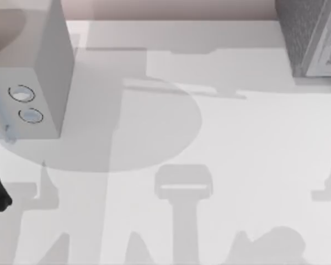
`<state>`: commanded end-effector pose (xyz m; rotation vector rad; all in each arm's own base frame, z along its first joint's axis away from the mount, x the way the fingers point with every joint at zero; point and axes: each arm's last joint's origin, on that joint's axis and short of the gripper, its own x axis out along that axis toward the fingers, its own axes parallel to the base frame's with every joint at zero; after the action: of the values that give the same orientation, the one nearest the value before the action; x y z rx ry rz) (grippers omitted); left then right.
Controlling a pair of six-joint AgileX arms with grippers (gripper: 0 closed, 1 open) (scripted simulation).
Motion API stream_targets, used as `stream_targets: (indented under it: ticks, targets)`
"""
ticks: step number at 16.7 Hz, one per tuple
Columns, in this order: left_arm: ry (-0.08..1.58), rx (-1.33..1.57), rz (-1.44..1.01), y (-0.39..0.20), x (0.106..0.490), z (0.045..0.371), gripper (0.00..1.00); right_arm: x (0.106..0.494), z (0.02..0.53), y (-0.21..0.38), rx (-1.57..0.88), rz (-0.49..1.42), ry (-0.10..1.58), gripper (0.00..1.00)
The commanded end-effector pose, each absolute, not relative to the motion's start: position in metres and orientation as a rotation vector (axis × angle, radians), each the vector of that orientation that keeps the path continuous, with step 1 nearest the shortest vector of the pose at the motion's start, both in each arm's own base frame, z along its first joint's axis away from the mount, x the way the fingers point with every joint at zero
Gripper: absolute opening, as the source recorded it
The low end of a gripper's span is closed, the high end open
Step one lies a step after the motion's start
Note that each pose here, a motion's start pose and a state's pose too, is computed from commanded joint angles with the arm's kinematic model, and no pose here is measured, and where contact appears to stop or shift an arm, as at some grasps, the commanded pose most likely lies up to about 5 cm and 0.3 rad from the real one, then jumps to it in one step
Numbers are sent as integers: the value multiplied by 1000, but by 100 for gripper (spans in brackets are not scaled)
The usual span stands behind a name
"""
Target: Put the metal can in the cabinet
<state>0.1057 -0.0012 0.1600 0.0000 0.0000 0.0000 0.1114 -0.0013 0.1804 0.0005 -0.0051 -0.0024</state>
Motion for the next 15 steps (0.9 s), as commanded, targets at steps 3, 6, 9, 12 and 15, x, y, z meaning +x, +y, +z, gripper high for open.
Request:
stream_targets:
  ticks: [3,6,9,12,15]
  targets:
    - [0,0,0,-1,106,160,100,106,164,-1,0,0,-3,0]
    - [0,0,0,-1,106,160,100,106,160,-1,0,0,0,0]
    - [0,0,0,-1,106,160,100,106,161,-1,2,0,0,0]
    - [0,0,0,-1,106,160,100,106,168,-1,2,-1,7,0]
    - [0,0,0,-1,106,160,100,108,200,0,1,-2,27,0]
